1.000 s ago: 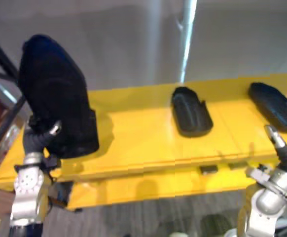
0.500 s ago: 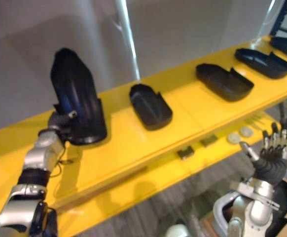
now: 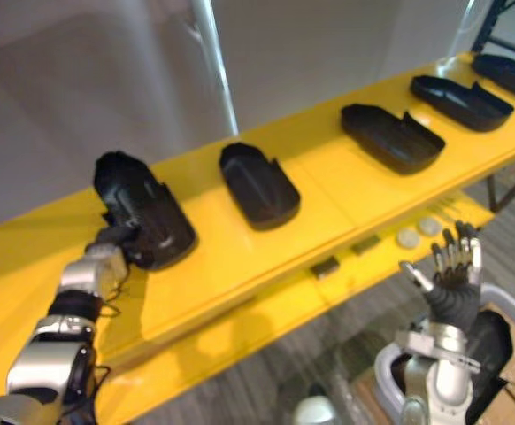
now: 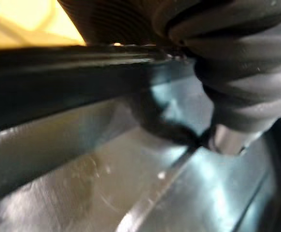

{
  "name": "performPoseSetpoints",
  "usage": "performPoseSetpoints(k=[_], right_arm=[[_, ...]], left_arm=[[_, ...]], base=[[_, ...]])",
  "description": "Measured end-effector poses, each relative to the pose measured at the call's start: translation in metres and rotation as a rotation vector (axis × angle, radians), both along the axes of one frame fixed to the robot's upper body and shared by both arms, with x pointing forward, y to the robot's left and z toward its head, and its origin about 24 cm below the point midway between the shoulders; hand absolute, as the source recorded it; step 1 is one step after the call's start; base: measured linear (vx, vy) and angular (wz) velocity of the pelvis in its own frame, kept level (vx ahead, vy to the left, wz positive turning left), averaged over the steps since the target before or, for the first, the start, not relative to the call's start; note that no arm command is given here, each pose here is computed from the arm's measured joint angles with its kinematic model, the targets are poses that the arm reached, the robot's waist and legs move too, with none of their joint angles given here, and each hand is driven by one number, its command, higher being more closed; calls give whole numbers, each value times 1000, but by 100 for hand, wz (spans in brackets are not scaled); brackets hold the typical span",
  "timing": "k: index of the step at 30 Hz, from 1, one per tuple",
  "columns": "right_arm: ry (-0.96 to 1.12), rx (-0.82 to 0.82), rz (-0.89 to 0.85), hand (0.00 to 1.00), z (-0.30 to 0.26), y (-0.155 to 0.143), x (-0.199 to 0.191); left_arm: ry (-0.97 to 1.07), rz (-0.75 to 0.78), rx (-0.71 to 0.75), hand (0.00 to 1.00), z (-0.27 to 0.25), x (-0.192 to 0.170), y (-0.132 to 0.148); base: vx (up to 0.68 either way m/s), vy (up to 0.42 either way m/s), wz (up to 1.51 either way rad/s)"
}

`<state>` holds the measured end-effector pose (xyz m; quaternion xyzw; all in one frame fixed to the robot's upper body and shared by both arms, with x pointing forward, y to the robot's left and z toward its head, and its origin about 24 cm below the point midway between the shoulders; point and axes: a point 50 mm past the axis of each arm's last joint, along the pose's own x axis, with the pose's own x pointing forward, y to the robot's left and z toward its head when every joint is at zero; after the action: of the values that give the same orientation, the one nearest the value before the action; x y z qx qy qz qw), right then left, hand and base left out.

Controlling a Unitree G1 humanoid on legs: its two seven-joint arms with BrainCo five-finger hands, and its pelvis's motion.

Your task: Walk over and take plastic housings, then place them on the shelf

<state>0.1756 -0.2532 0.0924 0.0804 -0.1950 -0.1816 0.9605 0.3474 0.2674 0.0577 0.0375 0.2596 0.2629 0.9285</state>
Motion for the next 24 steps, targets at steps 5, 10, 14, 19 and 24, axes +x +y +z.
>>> performPoseSetpoints(k=[5, 10, 14, 19, 24], right_arm=[[14, 2, 7, 0, 0, 0, 0], [-6, -13, 31, 0, 8, 0, 1], [-4, -4, 49, 0, 8, 0, 2], [-3, -9, 75, 0, 9, 3, 4], [1, -5, 81, 0, 9, 2, 5]], left_arm=[[40, -52, 60, 100, -1, 0, 3], [111, -157, 121, 100, 1, 0, 10], [193, -259, 185, 100, 3, -3, 18], [232, -315, 200, 100, 4, -4, 22], [258, -328, 214, 0, 2, -5, 22]], base=[[0, 0, 0], [0, 0, 0], [0, 0, 0], [0, 0, 0], [0, 0, 0]])
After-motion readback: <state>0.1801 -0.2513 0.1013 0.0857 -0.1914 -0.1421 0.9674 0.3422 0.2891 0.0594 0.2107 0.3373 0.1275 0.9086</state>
